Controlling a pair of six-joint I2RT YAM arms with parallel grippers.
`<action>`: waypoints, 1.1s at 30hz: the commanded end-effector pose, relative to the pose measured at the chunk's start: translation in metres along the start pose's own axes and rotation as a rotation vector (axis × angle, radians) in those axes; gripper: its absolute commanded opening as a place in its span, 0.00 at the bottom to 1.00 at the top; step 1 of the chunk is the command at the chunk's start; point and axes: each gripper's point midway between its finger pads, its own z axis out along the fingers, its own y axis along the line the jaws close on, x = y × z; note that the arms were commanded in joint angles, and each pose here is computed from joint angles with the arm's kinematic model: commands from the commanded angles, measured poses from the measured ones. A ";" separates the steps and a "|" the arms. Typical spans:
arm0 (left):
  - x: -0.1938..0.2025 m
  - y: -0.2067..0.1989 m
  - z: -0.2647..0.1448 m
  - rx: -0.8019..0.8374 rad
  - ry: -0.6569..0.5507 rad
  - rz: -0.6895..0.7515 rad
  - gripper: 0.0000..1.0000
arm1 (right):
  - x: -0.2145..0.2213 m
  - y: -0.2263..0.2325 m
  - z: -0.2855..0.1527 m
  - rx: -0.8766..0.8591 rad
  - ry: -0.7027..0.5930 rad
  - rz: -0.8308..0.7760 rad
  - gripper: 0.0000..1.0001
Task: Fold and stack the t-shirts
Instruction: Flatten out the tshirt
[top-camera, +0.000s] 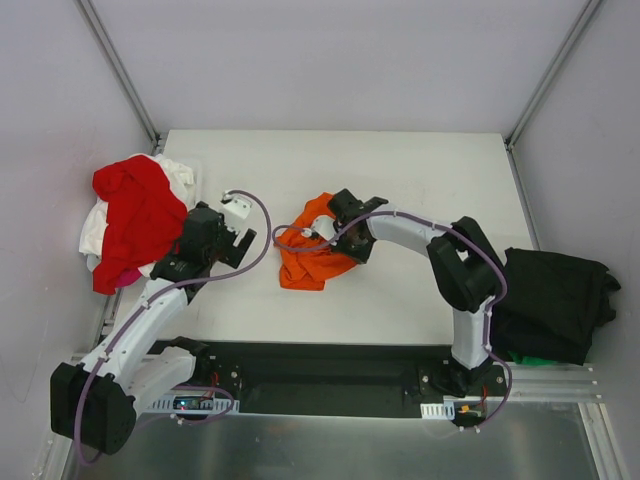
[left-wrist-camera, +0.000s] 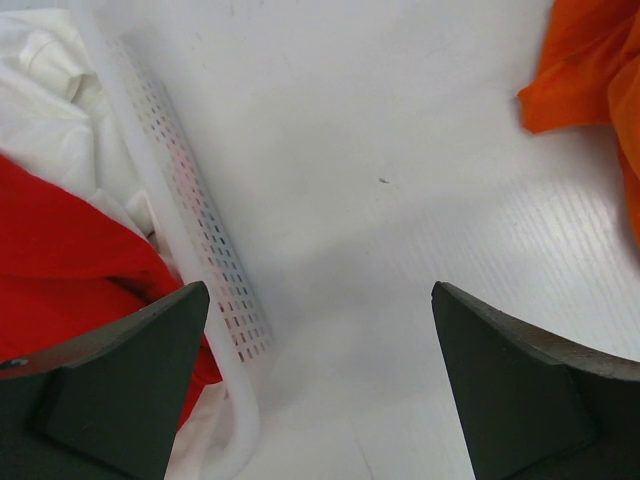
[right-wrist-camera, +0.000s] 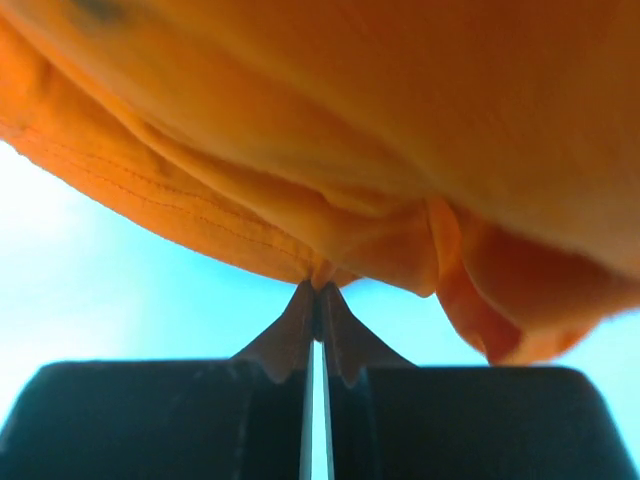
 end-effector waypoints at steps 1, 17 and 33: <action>-0.002 -0.016 -0.004 0.095 -0.030 0.011 0.94 | 0.016 -0.028 -0.042 0.196 0.046 0.022 0.01; 0.019 -0.027 0.004 0.130 0.027 0.045 0.92 | 0.034 -0.068 -0.130 0.474 0.092 0.109 0.01; 0.011 -0.036 0.022 0.184 0.068 0.032 0.88 | 0.000 -0.111 -0.244 0.783 -0.040 0.184 0.01</action>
